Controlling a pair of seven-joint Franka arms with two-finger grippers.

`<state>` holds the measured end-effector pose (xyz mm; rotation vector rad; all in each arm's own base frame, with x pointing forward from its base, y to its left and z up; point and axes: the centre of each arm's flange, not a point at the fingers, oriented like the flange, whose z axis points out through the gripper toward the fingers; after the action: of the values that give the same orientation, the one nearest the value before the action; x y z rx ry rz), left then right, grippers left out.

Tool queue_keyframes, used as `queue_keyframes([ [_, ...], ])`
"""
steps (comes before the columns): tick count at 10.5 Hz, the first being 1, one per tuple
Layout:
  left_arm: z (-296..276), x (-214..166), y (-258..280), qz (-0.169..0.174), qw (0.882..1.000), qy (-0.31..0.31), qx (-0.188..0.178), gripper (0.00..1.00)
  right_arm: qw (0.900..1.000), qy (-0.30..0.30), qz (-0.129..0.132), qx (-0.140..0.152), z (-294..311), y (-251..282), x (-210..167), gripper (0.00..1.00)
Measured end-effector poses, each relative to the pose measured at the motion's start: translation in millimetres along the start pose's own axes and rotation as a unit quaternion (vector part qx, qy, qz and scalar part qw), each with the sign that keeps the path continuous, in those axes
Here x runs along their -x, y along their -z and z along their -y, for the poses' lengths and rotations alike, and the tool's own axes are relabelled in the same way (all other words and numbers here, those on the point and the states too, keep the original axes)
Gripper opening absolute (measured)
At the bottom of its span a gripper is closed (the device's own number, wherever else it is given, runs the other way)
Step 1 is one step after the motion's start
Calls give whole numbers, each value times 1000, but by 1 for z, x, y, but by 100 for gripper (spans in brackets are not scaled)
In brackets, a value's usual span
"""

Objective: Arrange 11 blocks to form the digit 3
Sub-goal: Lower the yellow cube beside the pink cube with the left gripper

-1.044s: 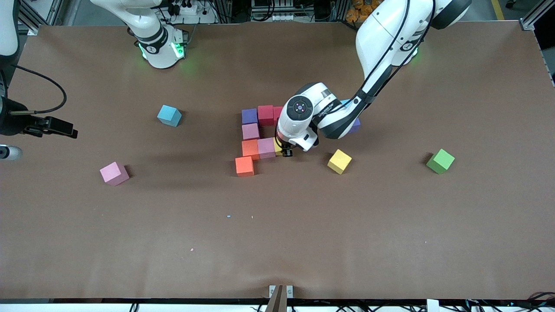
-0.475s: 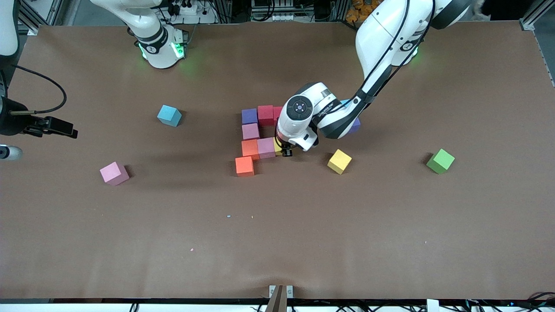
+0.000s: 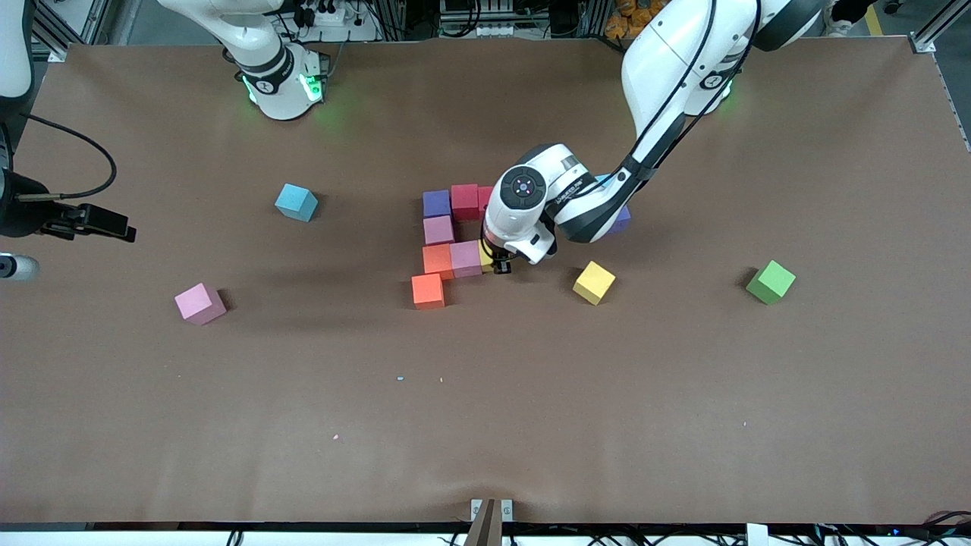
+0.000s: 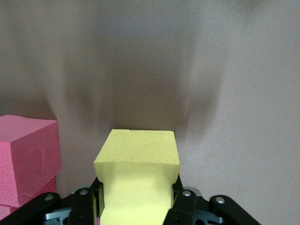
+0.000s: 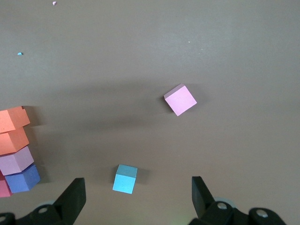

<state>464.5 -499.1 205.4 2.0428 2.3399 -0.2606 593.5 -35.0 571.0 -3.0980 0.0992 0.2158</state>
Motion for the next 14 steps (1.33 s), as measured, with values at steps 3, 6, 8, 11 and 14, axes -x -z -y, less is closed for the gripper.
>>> queue_keyframes([
  [3,1,-2,-5,-1,1000,0,-1,75,1000,0,0,0,0,0,0,100],
  [6,1,-3,-6,0,1000,0,-1,100,1000,-5,0,-1,-6,0,0,100],
  [8,0,-3,-5,0,1000,1,0,100,1000,-6,0,-1,-7,0,0,100],
  [11,-2,-1,2,4,1000,1,5,100,1000,-6,0,-1,-7,0,0,100],
  [14,-3,0,18,5,1000,5,12,100,1000,-6,0,-1,-7,0,0,100],
])
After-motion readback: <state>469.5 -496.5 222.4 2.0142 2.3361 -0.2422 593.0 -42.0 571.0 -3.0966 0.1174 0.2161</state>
